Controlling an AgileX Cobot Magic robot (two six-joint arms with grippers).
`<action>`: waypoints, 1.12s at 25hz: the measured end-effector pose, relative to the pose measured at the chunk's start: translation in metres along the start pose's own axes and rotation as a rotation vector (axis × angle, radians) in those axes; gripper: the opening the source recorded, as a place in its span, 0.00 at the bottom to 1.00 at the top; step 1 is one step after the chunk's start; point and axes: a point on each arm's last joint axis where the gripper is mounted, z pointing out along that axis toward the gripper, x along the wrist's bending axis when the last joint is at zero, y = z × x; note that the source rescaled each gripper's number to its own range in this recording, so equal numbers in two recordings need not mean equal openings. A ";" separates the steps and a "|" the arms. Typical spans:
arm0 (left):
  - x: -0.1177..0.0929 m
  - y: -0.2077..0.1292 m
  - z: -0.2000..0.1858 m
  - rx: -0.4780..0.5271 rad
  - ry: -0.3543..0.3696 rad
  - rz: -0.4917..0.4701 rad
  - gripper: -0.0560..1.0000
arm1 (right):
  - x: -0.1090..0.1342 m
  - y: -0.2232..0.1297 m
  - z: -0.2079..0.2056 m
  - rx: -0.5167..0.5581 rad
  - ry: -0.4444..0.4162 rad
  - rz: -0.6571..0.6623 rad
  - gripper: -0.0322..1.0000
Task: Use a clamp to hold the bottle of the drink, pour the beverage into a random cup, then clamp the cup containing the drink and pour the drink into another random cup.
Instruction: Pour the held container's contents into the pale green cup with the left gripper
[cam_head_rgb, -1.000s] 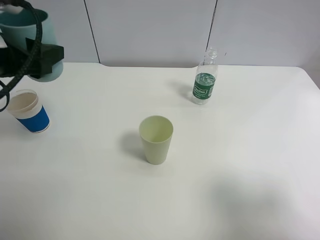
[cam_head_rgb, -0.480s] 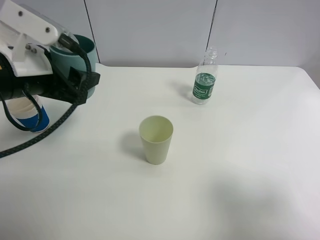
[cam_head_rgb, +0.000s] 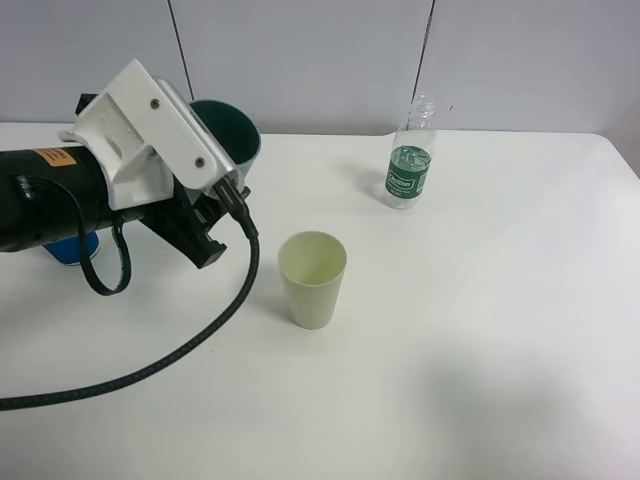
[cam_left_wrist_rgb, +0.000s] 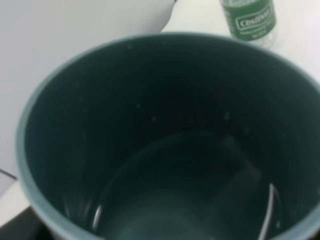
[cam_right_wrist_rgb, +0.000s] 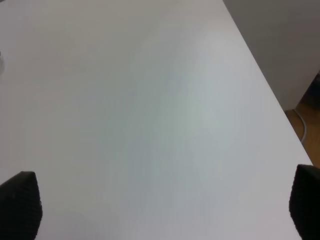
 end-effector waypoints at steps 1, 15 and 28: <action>-0.004 0.001 0.000 0.000 0.006 0.030 0.07 | 0.000 0.000 0.000 0.000 0.000 0.000 1.00; -0.026 -0.011 0.014 0.107 0.042 0.209 0.07 | 0.000 0.000 0.000 0.000 0.000 0.000 1.00; -0.038 -0.022 0.035 0.169 0.019 0.358 0.07 | 0.000 0.000 0.000 0.000 0.000 0.000 1.00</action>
